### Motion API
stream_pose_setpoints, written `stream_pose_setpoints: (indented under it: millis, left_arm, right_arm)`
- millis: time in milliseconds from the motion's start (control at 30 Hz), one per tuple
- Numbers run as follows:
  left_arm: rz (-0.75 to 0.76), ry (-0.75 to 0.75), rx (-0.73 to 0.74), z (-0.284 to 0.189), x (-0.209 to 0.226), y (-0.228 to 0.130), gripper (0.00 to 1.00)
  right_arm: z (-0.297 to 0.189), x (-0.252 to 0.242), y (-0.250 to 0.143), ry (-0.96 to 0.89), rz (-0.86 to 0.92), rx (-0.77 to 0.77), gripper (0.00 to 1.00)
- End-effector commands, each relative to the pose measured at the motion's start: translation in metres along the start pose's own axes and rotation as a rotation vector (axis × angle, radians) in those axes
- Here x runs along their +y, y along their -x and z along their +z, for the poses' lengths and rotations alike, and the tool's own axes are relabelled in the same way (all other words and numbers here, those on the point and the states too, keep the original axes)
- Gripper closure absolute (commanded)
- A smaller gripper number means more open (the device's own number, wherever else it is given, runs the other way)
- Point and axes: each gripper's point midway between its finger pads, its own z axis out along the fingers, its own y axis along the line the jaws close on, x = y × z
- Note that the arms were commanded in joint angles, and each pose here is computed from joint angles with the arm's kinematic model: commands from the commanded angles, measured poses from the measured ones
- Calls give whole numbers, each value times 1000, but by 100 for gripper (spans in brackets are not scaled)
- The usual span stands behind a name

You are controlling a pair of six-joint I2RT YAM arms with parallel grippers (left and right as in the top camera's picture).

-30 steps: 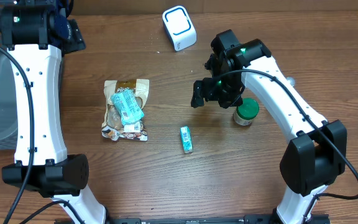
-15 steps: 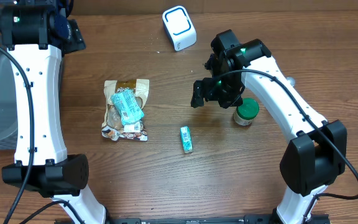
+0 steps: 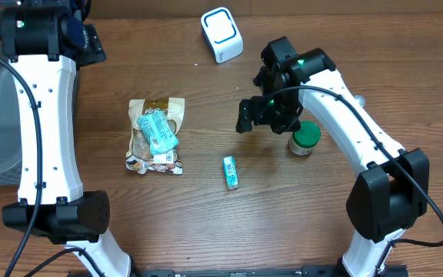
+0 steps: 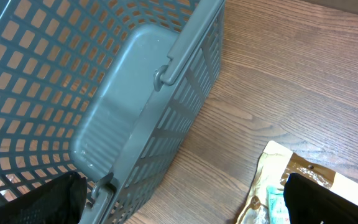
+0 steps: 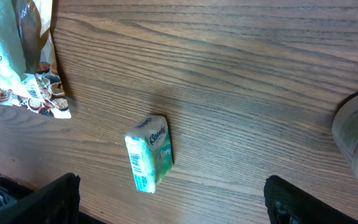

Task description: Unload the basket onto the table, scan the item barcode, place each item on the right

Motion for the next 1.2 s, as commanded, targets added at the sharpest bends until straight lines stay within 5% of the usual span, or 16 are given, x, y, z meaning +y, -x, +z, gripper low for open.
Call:
stream_pose_setpoints:
  millis: [0, 233, 1167]
  left_arm:
    - [6, -12, -22, -7, 1, 5, 1]
    - [6, -12, -22, -7, 1, 5, 0]
    - [6, -12, -22, -7, 1, 5, 1]
  right_arm:
    - [-1, -1, 0, -5, -6, -6, 8]
    - [-1, -1, -2, -7, -2, 2, 0]
    - [-1, 4, 16, 13, -28, -70, 0]
